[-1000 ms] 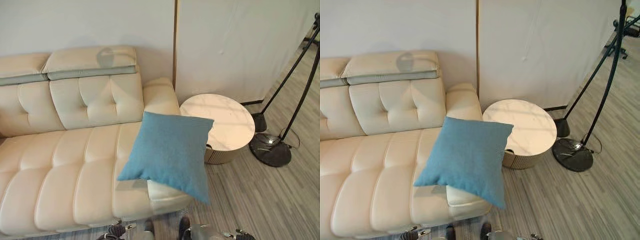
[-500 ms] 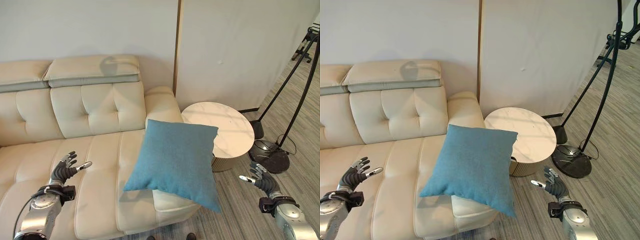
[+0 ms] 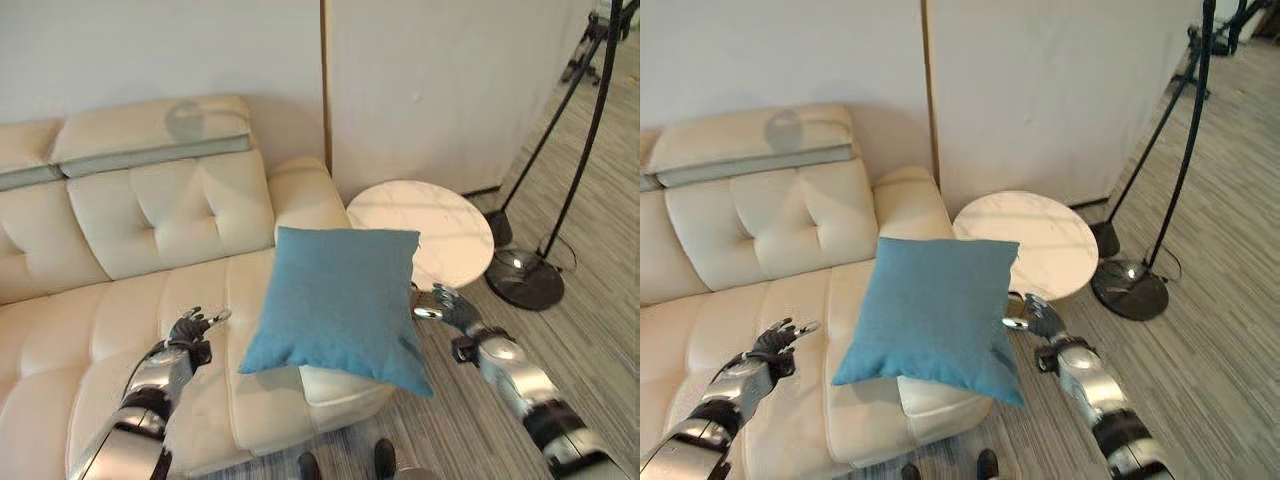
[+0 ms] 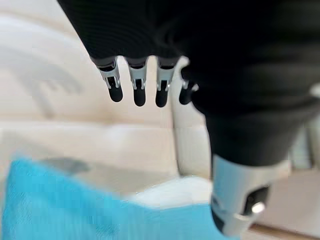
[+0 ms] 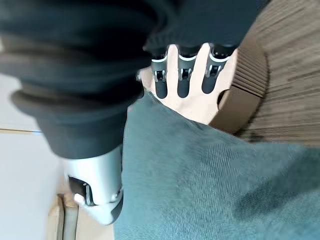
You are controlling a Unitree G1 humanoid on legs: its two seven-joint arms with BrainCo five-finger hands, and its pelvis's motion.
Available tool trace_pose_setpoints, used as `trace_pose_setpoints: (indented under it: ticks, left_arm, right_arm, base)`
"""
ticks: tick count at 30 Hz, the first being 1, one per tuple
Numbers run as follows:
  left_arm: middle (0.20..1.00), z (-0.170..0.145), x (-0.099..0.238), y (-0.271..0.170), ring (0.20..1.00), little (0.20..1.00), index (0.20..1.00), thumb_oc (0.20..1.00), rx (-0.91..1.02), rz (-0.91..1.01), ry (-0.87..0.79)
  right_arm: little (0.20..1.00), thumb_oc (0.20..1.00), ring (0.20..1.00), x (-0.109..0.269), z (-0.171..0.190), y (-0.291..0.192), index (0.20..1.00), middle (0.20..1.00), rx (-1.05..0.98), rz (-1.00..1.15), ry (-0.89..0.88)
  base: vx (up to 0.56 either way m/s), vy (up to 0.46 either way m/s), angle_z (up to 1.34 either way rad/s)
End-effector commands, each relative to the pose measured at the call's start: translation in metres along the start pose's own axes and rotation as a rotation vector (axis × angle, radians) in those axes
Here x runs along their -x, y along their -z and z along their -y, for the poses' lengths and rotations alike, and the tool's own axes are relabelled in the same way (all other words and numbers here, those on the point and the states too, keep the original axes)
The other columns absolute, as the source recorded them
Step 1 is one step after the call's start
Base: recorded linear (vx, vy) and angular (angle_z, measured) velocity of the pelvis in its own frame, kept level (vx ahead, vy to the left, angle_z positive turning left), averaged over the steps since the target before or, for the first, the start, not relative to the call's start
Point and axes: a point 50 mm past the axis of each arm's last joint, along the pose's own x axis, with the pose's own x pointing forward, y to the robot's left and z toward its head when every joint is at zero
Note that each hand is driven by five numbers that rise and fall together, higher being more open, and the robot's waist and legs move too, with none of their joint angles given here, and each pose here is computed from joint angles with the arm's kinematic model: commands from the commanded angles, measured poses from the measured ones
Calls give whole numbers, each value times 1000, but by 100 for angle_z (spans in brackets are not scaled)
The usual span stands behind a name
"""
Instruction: Pick up all the scattered cushions and arrange them neatly on the sofa.
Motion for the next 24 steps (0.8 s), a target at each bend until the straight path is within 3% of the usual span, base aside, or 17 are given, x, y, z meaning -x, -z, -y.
trace_pose_setpoints:
  ticks: [1,5,7,10,13,18,19,20,21,24]
  left_arm:
    - [1000,2,-6,-74,1000,1000,1000,1000,49,167,-61]
    - [1000,14,-3,-113,1000,1000,1000,1000,85,258,-54]
    - [1000,33,4,-154,1000,1000,1000,1000,101,350,-22]
    - [1000,42,9,-172,1000,1000,1000,1000,99,387,-2]
    - [1000,76,21,-203,1000,1000,1000,1000,79,460,69]
    - [1000,123,28,-196,1000,1000,1000,1000,127,454,200]
    - [523,137,28,-183,523,523,523,523,136,422,248]
    - [200,148,30,-179,200,200,200,200,136,420,285]
    - [200,162,34,-170,200,200,200,200,140,406,334]
    - [200,197,45,-144,200,200,200,200,163,354,482]
  right_arm:
    - [1000,1000,1000,-23,-8,-60,1000,1000,-33,145,42]
    - [1000,1000,1000,-35,-16,-92,1000,1000,-66,189,60]
    - [1000,1000,1000,-42,-20,-137,1000,1000,-90,257,94]
    - [1000,1000,1000,-45,-27,-159,1000,1000,-111,284,94]
    - [1000,1000,1000,-44,-41,-193,1000,1000,-119,334,87]
    - [1000,1000,1000,-40,-72,-205,1000,1000,-114,376,14]
    - [809,809,809,-39,-84,-201,809,809,-124,370,-27]
    - [545,545,545,-39,-90,-198,545,545,-116,365,-51]
    - [200,200,200,-38,-98,-193,200,200,-118,357,-76]
    - [200,200,200,-32,-120,-175,200,200,-119,342,-178]
  base:
    - [-114,-18,-8]
    - [-81,-13,0]
    - [-127,2,-1]
    - [-50,14,-1]
    - [-31,-9,0]
    - [11,-1,15]
    - [36,12,12]
    - [37,5,8]
    - [30,7,5]
    - [11,11,5]
